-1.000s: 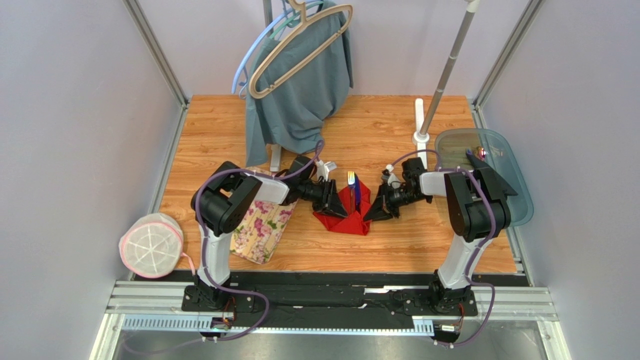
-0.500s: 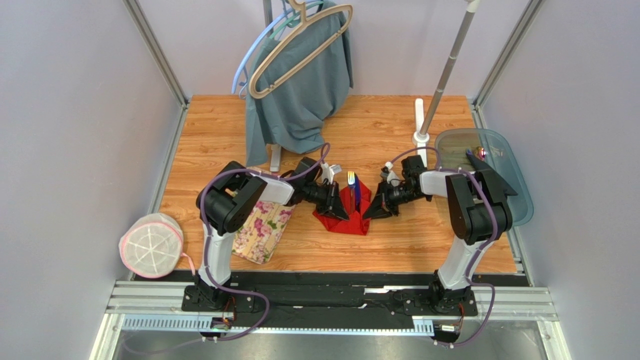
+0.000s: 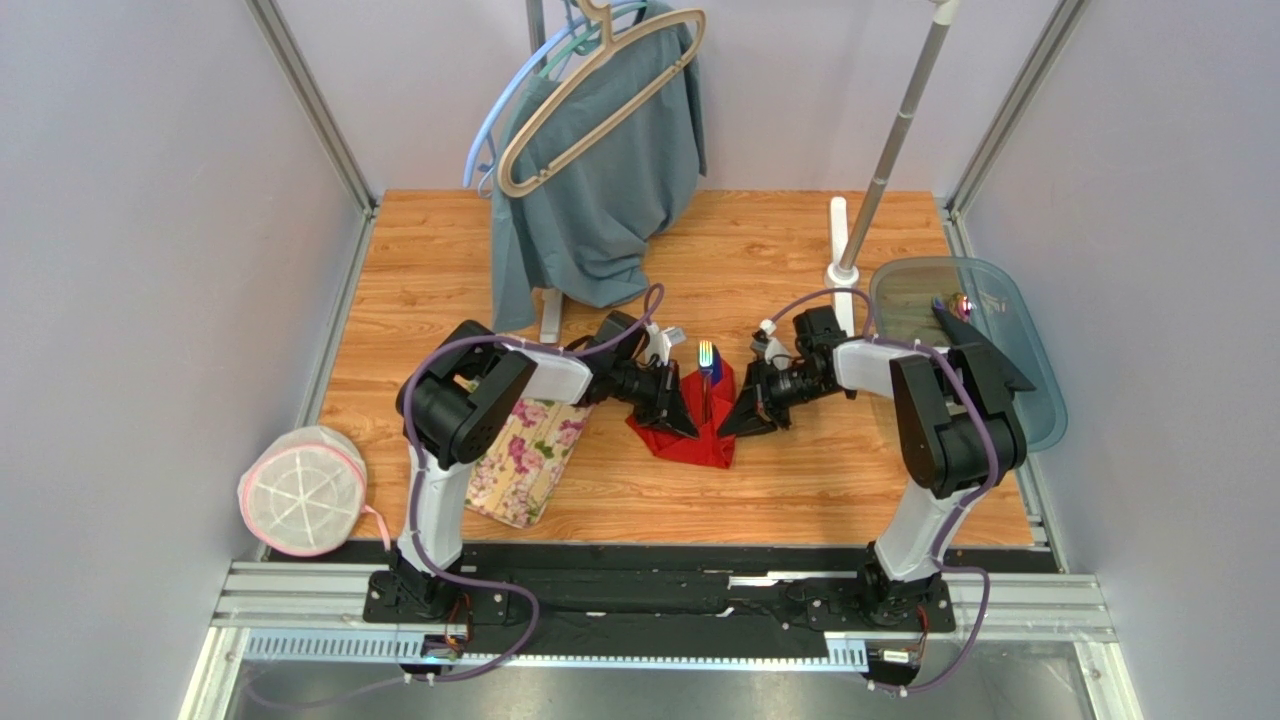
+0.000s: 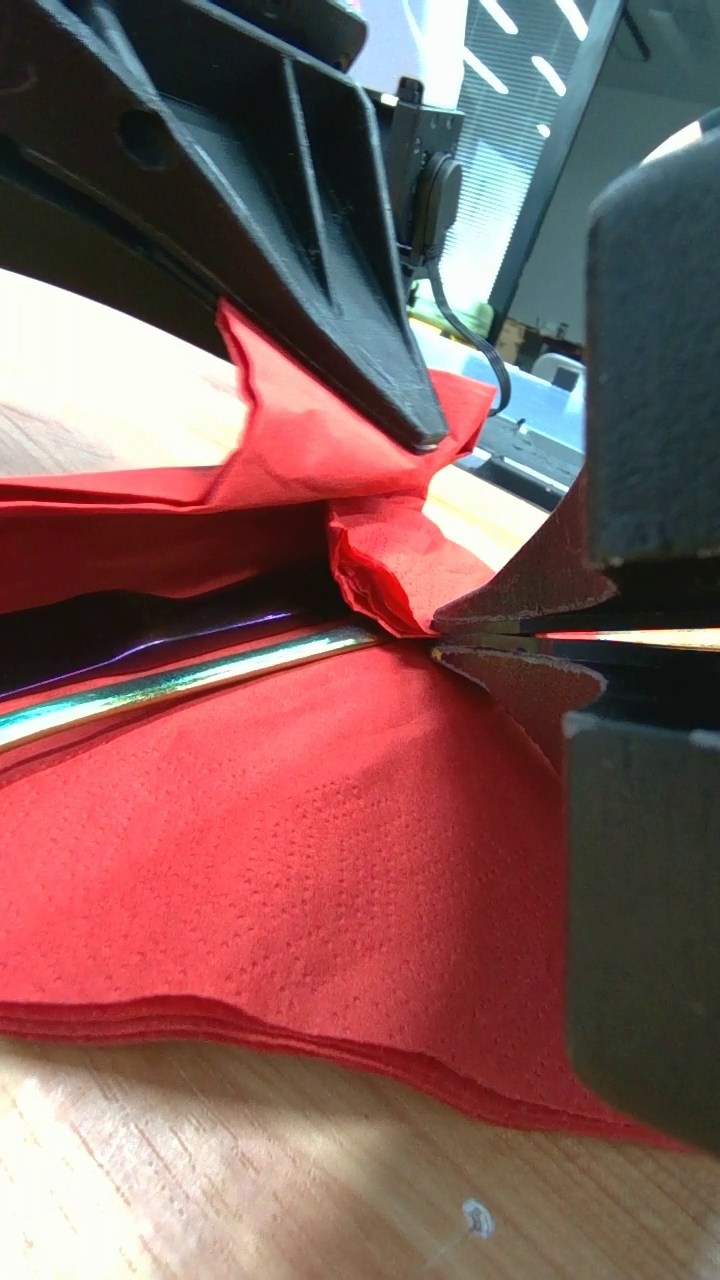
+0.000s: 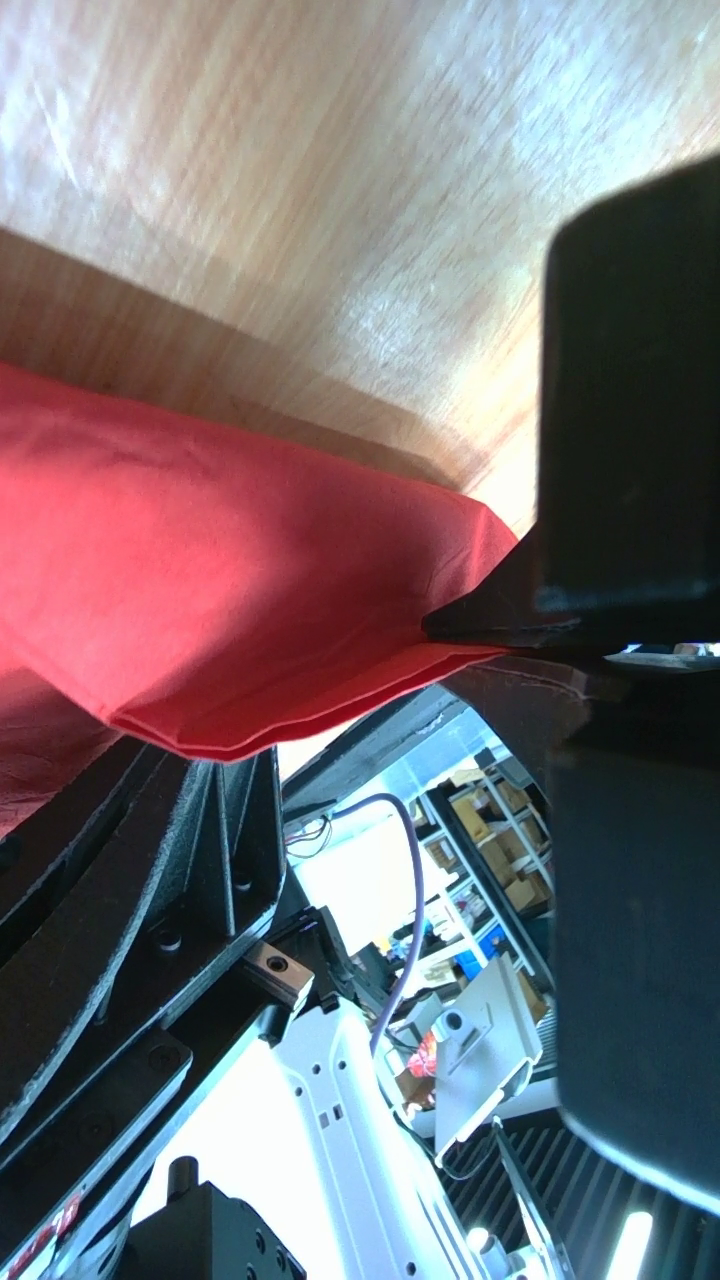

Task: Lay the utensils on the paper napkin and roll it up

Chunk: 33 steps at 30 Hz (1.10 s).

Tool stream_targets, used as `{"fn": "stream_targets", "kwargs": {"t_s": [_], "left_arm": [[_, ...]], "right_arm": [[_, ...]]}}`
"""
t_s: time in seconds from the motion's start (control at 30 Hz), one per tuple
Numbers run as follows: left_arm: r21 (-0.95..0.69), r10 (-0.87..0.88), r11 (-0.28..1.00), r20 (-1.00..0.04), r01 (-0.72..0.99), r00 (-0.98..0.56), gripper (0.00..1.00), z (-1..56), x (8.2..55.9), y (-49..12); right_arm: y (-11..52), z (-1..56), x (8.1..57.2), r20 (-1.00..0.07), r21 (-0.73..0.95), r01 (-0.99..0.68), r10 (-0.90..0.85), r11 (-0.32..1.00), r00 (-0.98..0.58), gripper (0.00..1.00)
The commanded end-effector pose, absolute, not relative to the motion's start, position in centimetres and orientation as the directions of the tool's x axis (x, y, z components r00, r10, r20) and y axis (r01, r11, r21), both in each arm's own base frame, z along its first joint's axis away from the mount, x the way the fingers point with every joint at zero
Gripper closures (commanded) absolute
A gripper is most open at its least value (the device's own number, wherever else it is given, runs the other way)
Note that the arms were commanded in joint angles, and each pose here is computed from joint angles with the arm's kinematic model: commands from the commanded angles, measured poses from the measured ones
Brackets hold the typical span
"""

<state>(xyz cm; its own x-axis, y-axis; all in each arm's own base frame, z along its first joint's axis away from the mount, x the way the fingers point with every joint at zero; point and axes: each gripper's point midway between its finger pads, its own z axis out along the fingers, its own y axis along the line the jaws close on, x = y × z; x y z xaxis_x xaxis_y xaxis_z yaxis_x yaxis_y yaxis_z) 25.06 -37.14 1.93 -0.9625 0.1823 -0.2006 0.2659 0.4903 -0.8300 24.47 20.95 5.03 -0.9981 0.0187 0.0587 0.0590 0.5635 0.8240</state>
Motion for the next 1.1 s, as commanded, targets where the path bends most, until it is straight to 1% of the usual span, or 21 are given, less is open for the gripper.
{"fn": "stream_targets", "kwargs": {"t_s": [0.0, 0.1, 0.47, 0.77, 1.07], "left_arm": [[-0.815, 0.191, 0.496, -0.234, 0.3, -0.953, 1.0, 1.8, 25.7, -37.5], [-0.815, 0.19, 0.498, -0.229, 0.295, -0.955, 1.0, 1.6, 25.7, -37.5], [-0.815, 0.191, 0.499, -0.227, 0.294, -0.955, 1.0, 1.6, 25.7, -37.5], [-0.815, 0.19, 0.499, -0.228, 0.294, -0.955, 1.0, 1.6, 25.7, -37.6], [-0.817, 0.192, 0.496, -0.228, 0.295, -0.955, 1.0, 1.8, 25.7, -37.5]], "right_arm": [[22.2, 6.8, 25.5, 0.009, 0.848, 0.012, 0.009, 0.529, -1.0, 1.0], [22.6, 6.7, 25.7, 0.01, 0.849, 0.012, 0.007, 0.527, -1.0, 1.0], [23.4, 5.7, 26.6, 0.073, 0.853, 0.089, 0.051, 0.515, -0.996, 1.0], [24.6, 5.8, 26.9, 0.065, 0.87, 0.078, 0.043, 0.488, -0.997, 1.0], [24.4, 3.6, 26.6, 0.079, 0.839, 0.087, 0.038, 0.537, -0.996, 1.0]]}}
